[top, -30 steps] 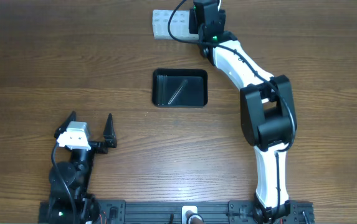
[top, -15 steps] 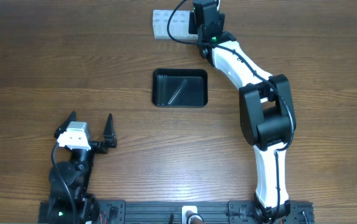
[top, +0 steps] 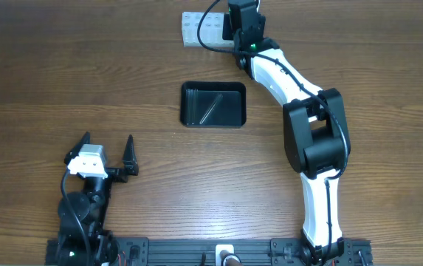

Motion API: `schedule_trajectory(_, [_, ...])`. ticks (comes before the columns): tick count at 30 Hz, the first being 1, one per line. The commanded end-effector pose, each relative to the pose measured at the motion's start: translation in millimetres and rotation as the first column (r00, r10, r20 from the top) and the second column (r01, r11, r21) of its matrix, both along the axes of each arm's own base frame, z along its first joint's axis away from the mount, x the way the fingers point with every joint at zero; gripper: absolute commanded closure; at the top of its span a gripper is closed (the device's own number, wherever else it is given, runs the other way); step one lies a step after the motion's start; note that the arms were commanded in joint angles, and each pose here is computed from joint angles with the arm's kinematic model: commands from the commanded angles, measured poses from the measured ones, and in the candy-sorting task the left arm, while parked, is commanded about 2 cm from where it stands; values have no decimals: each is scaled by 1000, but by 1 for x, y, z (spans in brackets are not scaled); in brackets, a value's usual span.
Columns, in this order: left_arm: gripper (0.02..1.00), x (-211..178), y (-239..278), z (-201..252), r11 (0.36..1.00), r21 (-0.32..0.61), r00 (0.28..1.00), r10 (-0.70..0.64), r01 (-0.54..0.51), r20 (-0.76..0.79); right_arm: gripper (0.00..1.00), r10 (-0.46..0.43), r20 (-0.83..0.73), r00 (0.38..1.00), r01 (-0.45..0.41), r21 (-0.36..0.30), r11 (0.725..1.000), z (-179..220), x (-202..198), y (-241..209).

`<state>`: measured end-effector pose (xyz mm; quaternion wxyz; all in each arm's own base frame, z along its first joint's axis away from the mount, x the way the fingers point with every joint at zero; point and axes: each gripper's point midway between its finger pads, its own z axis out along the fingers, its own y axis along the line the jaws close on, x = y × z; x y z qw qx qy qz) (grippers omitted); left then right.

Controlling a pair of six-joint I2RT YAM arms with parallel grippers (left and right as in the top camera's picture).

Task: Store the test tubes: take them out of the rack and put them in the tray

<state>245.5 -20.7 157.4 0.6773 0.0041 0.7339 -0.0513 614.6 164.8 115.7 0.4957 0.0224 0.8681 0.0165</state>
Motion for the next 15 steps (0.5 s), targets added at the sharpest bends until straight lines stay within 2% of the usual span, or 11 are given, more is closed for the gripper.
schedule_trajectory(1, [20,0,-1,-1,1000,13,1000,-9,9,2,860,15,1,1000,-15,3,1000,-3,0,8])
schedule_trajectory(10, [18,0,-1,-1,1000,13,1000,-9,9,2,866,22,40,999,-22,16,1000,13,2,14])
schedule_trajectory(15, [20,0,-1,-1,1000,13,1000,-9,9,2,869,23,113,993,-28,40,999,61,-1,15])
